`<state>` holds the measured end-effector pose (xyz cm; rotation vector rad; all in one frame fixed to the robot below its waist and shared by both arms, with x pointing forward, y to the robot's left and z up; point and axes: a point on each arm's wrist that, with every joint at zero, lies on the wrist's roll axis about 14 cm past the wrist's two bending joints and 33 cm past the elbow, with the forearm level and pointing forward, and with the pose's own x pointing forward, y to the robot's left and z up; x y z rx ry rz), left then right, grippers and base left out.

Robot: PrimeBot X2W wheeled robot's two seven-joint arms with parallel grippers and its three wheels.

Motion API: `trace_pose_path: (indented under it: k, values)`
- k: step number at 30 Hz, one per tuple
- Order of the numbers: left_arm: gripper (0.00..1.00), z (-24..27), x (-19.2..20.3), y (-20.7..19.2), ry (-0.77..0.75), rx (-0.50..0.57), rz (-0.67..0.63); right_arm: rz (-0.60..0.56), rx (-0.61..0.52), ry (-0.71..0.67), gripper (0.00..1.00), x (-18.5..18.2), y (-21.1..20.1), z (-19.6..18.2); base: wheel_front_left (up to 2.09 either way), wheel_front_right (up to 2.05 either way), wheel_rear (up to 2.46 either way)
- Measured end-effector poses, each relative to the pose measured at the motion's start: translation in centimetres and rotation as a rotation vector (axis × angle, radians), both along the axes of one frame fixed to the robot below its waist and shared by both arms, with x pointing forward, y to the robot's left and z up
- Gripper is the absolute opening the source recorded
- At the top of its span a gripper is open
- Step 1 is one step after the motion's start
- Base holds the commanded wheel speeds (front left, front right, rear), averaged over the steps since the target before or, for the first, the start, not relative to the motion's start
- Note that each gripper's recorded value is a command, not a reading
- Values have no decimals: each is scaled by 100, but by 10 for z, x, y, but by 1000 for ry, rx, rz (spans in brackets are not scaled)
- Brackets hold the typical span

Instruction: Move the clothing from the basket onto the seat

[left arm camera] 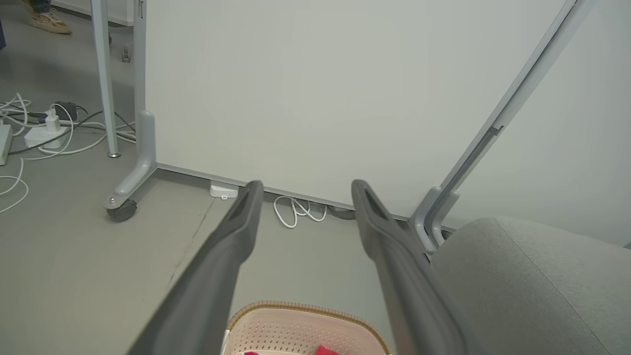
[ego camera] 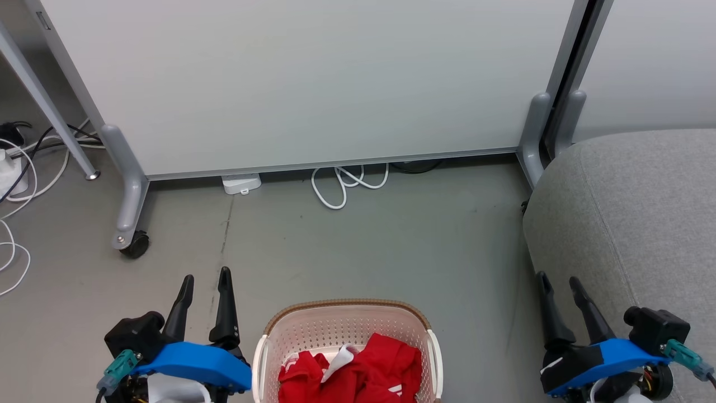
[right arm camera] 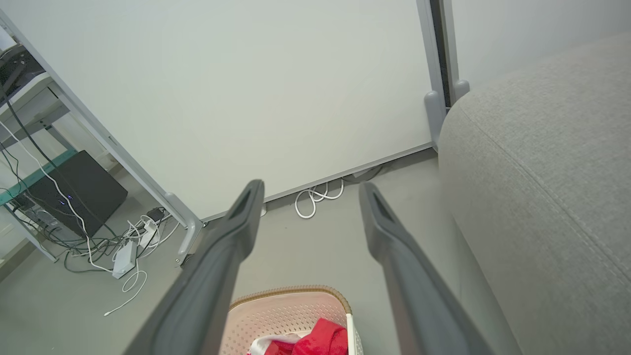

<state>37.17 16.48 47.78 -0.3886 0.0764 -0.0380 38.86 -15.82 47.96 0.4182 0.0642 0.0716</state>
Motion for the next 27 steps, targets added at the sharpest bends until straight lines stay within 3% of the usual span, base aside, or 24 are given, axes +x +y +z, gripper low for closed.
trace_pose_path:
  k: [27]
  values:
    - [100, -5, -4, -5, -28, 185, -38, 30, -239, -54, 100, 1, 0, 3, 0, 0, 0]
